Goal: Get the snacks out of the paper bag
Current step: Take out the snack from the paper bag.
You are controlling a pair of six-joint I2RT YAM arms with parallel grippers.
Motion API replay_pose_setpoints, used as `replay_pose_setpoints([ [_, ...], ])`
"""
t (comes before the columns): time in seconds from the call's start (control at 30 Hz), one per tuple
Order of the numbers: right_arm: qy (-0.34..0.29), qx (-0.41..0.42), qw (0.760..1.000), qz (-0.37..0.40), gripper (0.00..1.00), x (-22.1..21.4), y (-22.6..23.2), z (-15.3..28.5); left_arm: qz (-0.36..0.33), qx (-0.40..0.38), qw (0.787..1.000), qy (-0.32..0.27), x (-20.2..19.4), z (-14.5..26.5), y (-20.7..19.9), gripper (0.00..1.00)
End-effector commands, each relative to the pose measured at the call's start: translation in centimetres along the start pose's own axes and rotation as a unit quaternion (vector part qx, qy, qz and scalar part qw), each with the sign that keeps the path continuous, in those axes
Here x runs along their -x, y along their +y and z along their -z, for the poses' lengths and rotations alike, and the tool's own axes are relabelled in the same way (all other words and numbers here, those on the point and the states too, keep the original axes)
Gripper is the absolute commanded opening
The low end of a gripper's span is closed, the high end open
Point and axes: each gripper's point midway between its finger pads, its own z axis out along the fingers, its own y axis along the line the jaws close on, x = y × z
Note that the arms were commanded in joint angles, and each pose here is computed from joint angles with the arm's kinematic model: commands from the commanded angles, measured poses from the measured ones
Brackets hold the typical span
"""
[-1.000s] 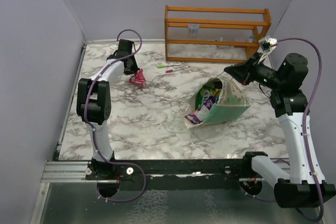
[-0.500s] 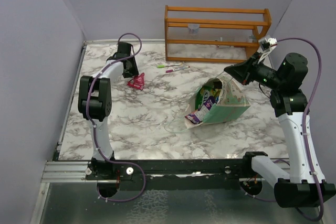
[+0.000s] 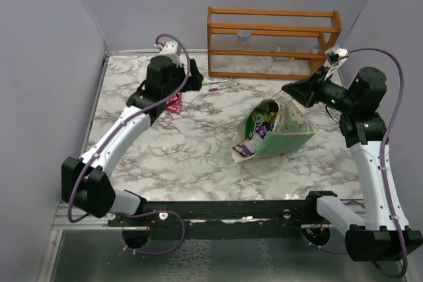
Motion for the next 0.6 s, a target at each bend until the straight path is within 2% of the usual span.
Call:
replay_pose_setpoints([
  [0.0,-0.016,0.005,1.0,0.021,0.03,0.9,0.1,-0.1,0.004,-0.089,0.996,0.022,-6.2,2.2,-4.5,0.94],
  [0.13,-0.01,-0.004,1.0,0.025,0.03,1.1,-0.2,-0.1,-0.04,-0.132,0.99,0.03,-8.9,5.1,-6.8,0.96],
  [0.3,-0.016,-0.002,1.0,0.024,0.03,0.9,-0.2,-0.1,-0.054,-0.203,0.977,0.048,-11.2,8.6,-8.6,0.96],
  [0.4,-0.013,0.003,1.0,0.019,0.03,0.5,-0.2,-0.3,-0.082,-0.285,0.954,0.052,-12.5,11.1,-11.2,0.95],
  [0.57,-0.01,0.003,1.0,0.02,0.03,0.6,-0.2,-0.3,-0.149,-0.419,0.895,0.044,-14.4,15.9,-16.3,0.95],
])
